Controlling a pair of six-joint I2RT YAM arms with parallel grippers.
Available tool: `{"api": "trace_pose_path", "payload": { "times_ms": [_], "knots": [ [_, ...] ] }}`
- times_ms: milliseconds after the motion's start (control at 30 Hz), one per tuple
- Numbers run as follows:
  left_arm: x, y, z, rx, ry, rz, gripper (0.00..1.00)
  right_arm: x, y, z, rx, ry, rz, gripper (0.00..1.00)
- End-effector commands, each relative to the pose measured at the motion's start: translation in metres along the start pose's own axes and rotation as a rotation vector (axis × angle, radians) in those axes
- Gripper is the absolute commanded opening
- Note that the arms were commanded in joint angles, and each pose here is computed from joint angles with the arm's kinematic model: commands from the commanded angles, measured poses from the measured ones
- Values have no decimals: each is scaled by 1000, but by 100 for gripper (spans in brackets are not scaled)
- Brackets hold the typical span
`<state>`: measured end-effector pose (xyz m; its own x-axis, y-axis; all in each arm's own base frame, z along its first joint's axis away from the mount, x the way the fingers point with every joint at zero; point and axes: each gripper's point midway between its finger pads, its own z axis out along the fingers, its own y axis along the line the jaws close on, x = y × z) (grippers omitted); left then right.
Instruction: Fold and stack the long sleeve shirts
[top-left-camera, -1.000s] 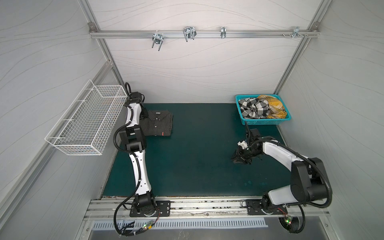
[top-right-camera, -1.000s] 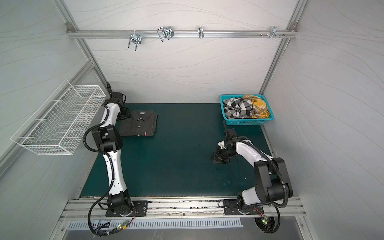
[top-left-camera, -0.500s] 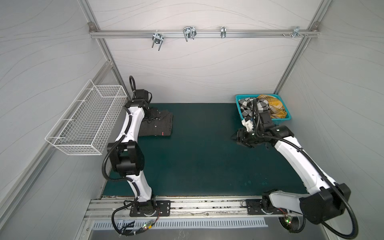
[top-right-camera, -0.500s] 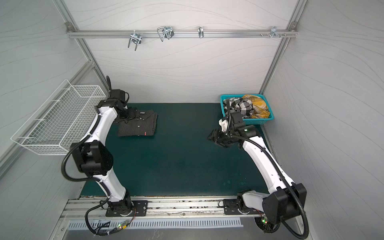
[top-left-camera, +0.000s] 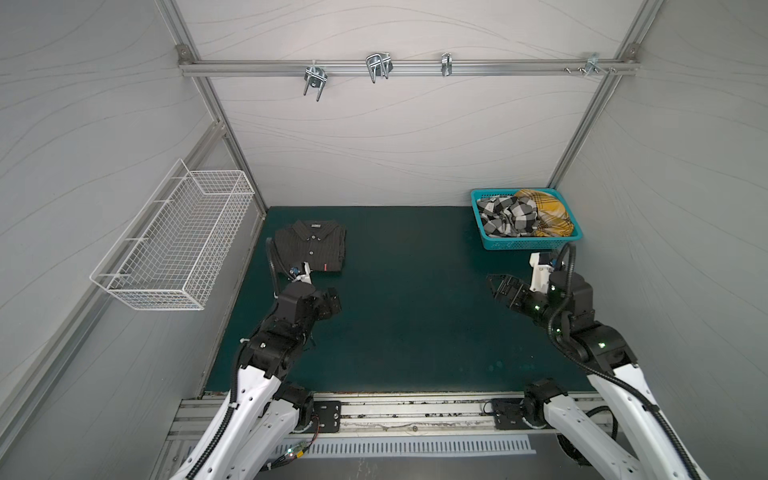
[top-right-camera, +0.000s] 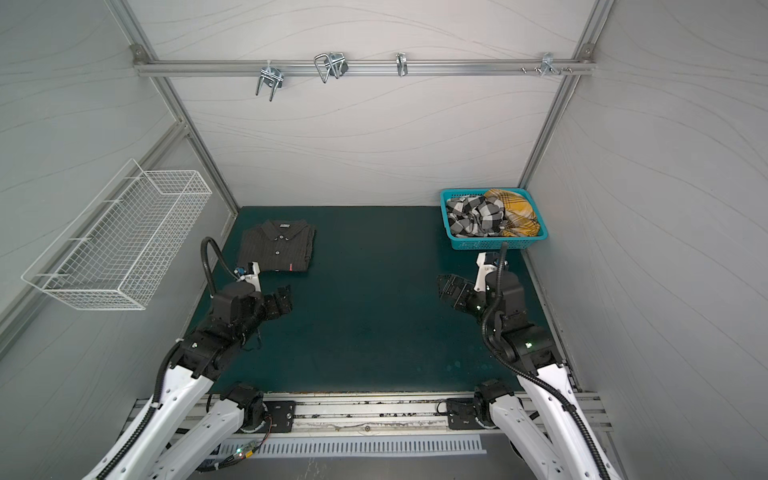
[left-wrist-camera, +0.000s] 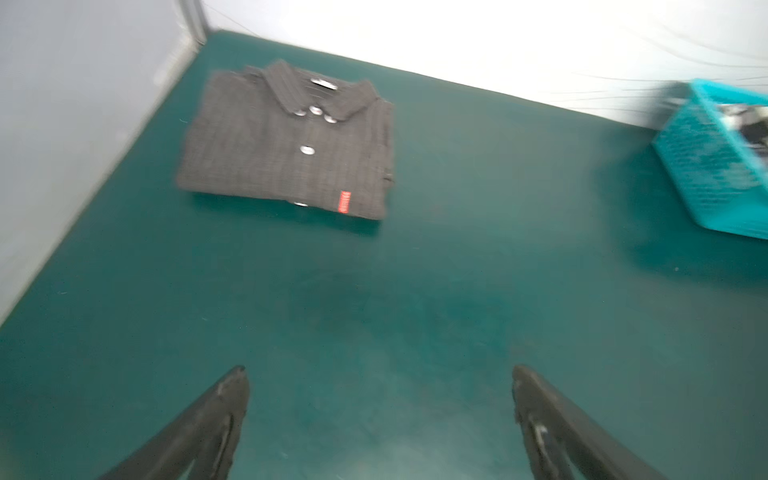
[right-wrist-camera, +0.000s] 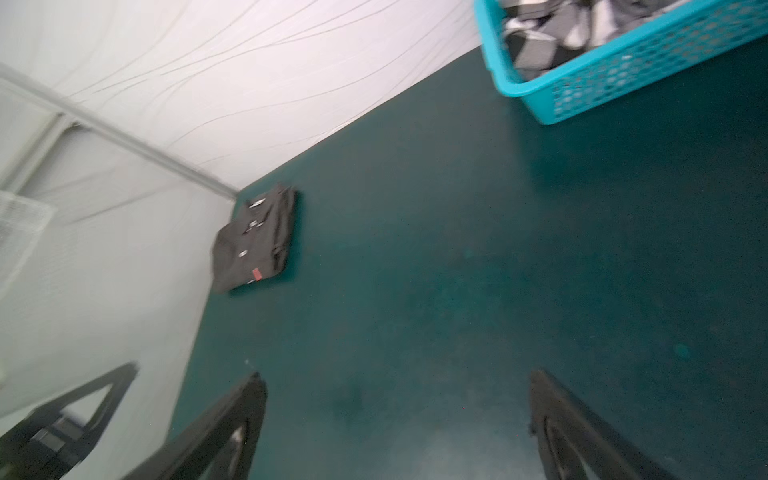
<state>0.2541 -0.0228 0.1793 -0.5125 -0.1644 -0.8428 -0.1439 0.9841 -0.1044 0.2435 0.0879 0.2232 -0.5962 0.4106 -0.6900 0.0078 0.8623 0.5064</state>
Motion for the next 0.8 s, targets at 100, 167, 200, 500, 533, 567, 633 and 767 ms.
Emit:
{"api": "trace_pose_path", "payload": {
  "times_ms": [100, 167, 200, 500, 533, 567, 633, 767],
  "knots": [
    [-8, 32, 36, -229, -189, 137, 99, -20, -113, 25, 517, -249, 48, 99],
    [5, 44, 58, -272, -117, 135, 99, -14, -137, 38, 605, -197, 62, 99],
    [10, 50, 70, -266, -74, 81, 99, -13, -146, 44, 651, -175, 56, 99],
    [-17, 56, 145, -189, -135, 36, 100, -52, -156, 121, 666, -257, -280, 99],
    [-21, 56, 147, -176, -165, 26, 100, -50, -155, 130, 635, -262, -307, 99],
    [-23, 57, 149, -164, -189, 2, 100, -46, -152, 142, 579, -262, -346, 99],
    [-16, 59, 155, -117, -230, -35, 100, -47, -133, 161, 439, -228, -402, 99],
    [-11, 56, 162, -95, -246, -25, 100, -27, -120, 184, 261, -160, -460, 99]
  ]
}}
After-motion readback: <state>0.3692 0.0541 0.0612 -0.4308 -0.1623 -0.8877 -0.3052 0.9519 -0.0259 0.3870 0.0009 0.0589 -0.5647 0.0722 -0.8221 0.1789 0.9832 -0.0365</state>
